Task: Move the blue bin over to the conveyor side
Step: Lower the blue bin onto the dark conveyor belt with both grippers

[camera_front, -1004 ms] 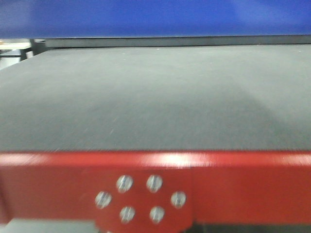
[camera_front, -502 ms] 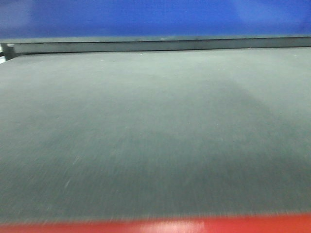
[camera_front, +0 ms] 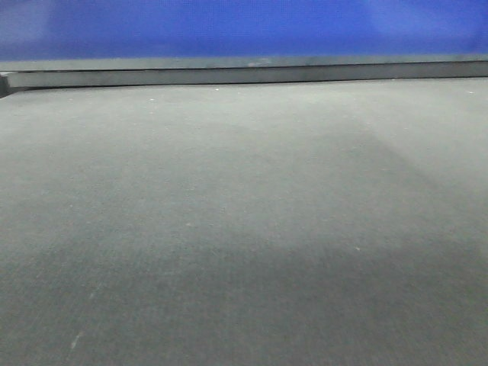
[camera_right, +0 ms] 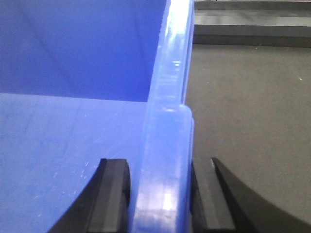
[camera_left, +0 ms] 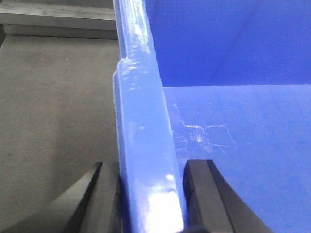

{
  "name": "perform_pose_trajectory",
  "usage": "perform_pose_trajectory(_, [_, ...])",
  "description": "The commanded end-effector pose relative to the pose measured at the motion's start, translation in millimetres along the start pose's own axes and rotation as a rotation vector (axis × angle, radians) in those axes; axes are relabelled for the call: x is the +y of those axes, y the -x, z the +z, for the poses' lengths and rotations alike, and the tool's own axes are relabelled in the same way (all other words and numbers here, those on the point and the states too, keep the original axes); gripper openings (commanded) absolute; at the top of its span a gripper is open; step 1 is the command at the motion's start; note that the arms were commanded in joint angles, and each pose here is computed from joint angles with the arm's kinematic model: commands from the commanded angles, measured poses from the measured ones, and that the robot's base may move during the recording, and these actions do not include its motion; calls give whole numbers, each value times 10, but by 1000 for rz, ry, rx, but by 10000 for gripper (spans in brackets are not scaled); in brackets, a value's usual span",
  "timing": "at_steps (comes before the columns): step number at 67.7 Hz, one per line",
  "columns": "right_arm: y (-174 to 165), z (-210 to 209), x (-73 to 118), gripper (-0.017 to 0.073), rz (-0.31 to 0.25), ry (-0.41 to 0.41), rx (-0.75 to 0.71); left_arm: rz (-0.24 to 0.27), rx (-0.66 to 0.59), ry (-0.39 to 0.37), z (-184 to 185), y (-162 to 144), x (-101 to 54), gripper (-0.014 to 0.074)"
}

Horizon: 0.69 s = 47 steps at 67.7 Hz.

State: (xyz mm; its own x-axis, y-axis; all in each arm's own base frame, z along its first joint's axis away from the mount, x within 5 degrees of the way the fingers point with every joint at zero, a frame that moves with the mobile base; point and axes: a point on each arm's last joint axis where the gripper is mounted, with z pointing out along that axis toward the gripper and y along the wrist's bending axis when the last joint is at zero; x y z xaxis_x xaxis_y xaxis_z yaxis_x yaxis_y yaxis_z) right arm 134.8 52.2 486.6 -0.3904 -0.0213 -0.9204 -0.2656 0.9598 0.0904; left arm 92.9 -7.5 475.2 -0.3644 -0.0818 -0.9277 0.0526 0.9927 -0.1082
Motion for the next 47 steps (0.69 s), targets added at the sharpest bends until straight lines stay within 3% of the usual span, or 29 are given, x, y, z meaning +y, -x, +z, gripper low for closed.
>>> perform_pose_trajectory(1, [177, -142, -45, -88, -80, -36, -186, 45, -141, 25, -99, 126, 6, -20])
perform_pose_trajectory(47, [177, -142, -45, -88, -80, -36, -186, 45, -141, 25, -99, 126, 6, -20])
